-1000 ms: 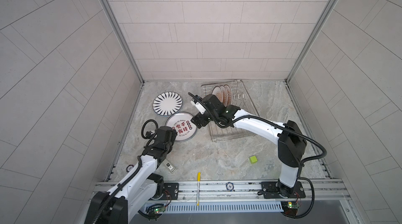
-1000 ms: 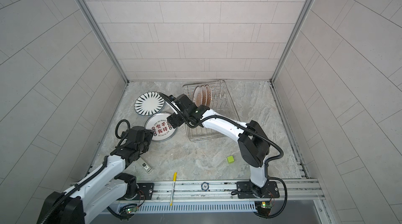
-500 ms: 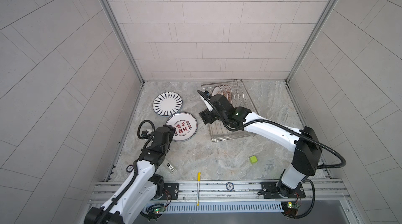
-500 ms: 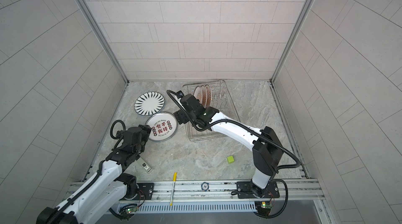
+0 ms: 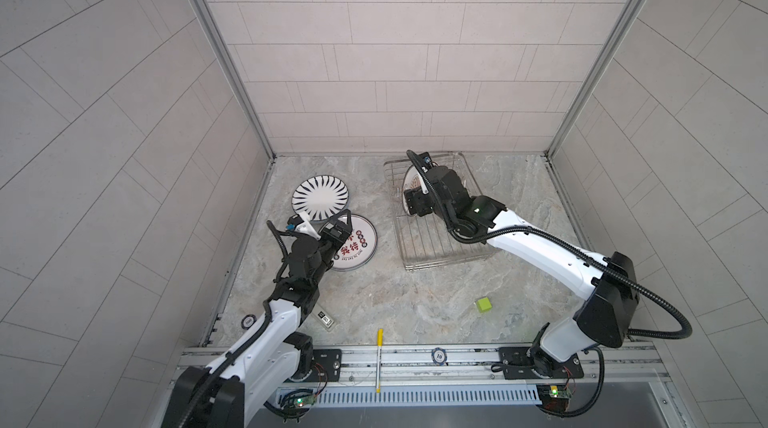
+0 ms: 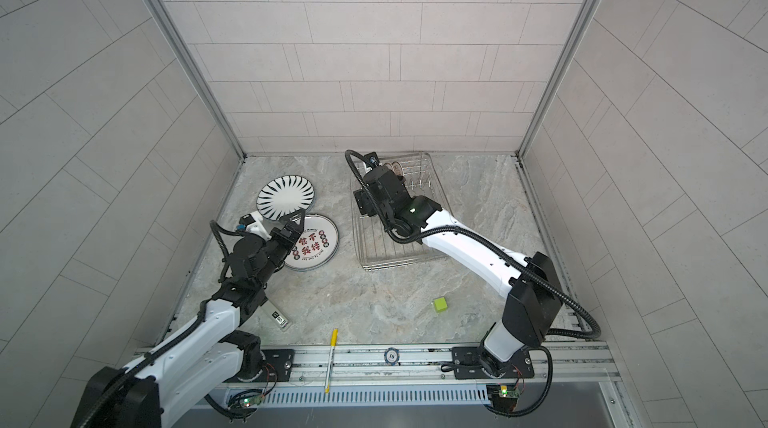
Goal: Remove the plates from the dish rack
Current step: 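Release the plate and move the right gripper to the rack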
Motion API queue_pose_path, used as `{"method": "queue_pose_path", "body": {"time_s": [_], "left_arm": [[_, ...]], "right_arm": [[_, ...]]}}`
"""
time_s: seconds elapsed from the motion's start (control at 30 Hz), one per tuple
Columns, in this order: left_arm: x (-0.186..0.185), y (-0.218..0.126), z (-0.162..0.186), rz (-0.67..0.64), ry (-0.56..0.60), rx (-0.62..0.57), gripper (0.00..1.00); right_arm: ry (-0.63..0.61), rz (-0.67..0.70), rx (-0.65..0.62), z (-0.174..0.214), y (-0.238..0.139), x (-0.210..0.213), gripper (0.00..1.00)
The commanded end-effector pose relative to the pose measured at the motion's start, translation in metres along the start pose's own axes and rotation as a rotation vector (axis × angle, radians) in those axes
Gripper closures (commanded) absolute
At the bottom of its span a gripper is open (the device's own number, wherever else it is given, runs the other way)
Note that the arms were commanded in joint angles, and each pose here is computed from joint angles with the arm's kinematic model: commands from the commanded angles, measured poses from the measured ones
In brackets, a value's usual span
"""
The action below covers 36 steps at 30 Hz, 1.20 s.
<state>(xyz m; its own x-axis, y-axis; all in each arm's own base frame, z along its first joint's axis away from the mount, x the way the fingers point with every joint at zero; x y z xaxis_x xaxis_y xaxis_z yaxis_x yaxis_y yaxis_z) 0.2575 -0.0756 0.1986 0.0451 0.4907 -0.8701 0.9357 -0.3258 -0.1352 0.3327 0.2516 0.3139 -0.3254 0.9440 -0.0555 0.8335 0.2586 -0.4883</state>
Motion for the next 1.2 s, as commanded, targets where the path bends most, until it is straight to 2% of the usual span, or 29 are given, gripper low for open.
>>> {"method": "queue_pose_path", "body": {"time_s": [0.0, 0.1, 0.3, 0.4, 0.5, 0.73, 0.97, 1.17], "left_arm": [[-0.054, 0.002, -0.008, 0.294, 0.140, 0.023, 0.00], [-0.062, 0.008, -0.001, 0.281, 0.198, 0.068, 0.00], [-0.074, 0.011, 0.012, 0.206, 0.334, 0.091, 0.00], [-0.078, 0.010, 0.017, 0.212, 0.379, 0.098, 0.00], [-0.079, 0.011, 0.019, 0.210, 0.390, 0.101, 0.00], [-0.075, 0.014, 0.023, 0.199, 0.397, 0.119, 0.00], [-0.072, 0.015, 0.025, 0.196, 0.397, 0.116, 0.00], [-0.071, 0.016, 0.025, 0.191, 0.400, 0.113, 0.00]], "right_arm": [[0.050, 0.076, 0.011, -0.006, 0.003, -0.017, 0.17], [0.075, 0.114, 0.026, -0.007, 0.013, -0.027, 0.24], [0.054, 0.177, 0.074, -0.011, 0.038, -0.029, 0.47], [0.047, 0.210, 0.097, -0.010, 0.051, -0.027, 0.52], [0.036, 0.249, 0.127, -0.008, 0.066, -0.027, 0.56], [0.042, 0.263, 0.168, 0.000, 0.089, -0.028, 0.58], [0.049, 0.257, 0.212, 0.011, 0.109, -0.028, 0.71], [0.043, 0.263, 0.239, 0.018, 0.124, -0.026, 0.73]]}}
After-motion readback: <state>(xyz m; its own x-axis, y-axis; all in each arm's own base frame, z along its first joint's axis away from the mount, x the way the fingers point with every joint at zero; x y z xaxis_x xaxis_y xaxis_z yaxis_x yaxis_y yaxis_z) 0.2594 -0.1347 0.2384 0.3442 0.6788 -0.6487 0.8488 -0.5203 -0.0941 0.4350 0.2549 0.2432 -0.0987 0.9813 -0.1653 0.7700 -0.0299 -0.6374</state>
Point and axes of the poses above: each gripper's point midway between its finger pads, its own y axis out along the fingers, its own x axis along the line the jaws close on, z = x × y, the point moved 7 cm from there along -y, back along the fingers, and after that the axes turned 1 degree about -y, right-handed, at the moved point
